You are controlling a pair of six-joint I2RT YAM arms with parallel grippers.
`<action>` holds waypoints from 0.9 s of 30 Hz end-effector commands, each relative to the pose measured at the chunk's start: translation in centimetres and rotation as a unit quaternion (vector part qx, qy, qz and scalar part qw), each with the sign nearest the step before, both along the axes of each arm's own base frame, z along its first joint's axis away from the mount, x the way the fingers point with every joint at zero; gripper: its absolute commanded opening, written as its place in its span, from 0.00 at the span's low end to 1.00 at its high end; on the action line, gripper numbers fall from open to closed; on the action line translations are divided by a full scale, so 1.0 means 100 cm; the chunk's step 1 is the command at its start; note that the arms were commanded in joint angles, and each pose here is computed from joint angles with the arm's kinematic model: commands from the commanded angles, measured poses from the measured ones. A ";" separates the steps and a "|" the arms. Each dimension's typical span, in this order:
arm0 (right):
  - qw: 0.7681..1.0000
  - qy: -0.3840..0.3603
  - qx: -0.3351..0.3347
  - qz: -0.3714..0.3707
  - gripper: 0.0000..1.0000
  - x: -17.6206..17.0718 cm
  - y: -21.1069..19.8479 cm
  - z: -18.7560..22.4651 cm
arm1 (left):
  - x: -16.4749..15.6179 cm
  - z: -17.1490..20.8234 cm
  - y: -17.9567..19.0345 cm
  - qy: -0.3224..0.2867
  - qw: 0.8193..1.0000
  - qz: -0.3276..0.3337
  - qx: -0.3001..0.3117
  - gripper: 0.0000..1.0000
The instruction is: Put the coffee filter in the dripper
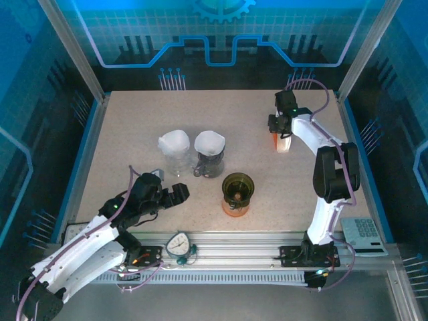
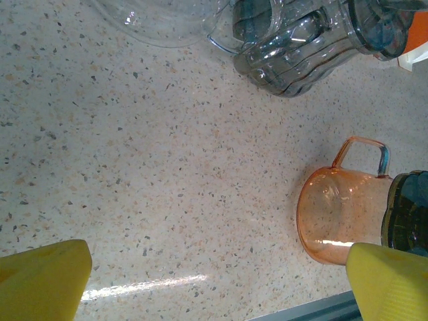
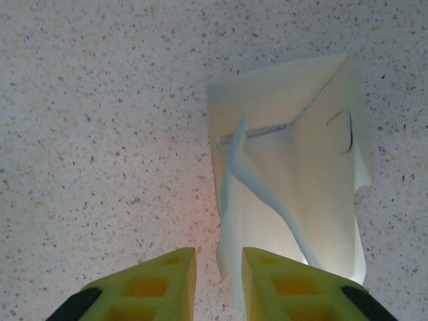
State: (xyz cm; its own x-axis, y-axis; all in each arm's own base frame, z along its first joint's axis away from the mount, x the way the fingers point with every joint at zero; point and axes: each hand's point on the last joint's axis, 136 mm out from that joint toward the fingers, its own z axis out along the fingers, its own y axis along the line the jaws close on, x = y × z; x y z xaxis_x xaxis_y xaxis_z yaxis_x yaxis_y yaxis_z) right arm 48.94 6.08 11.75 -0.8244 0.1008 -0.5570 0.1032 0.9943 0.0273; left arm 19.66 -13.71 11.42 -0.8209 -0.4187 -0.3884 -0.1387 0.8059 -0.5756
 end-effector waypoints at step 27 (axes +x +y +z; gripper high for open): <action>0.999 -0.029 -0.028 -0.019 0.00 -0.014 -0.012 0.033 | 0.002 0.002 0.001 -0.006 1.000 0.005 -0.007 0.99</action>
State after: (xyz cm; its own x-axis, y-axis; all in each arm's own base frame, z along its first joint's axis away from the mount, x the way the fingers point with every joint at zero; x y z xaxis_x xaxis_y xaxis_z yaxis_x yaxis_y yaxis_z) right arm 48.37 5.05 13.10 -0.8080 0.0935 -0.5817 0.1275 0.9917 -0.0177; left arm 19.78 -13.63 11.48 -0.8175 -0.4243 -0.3895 -0.1418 0.8037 -0.5778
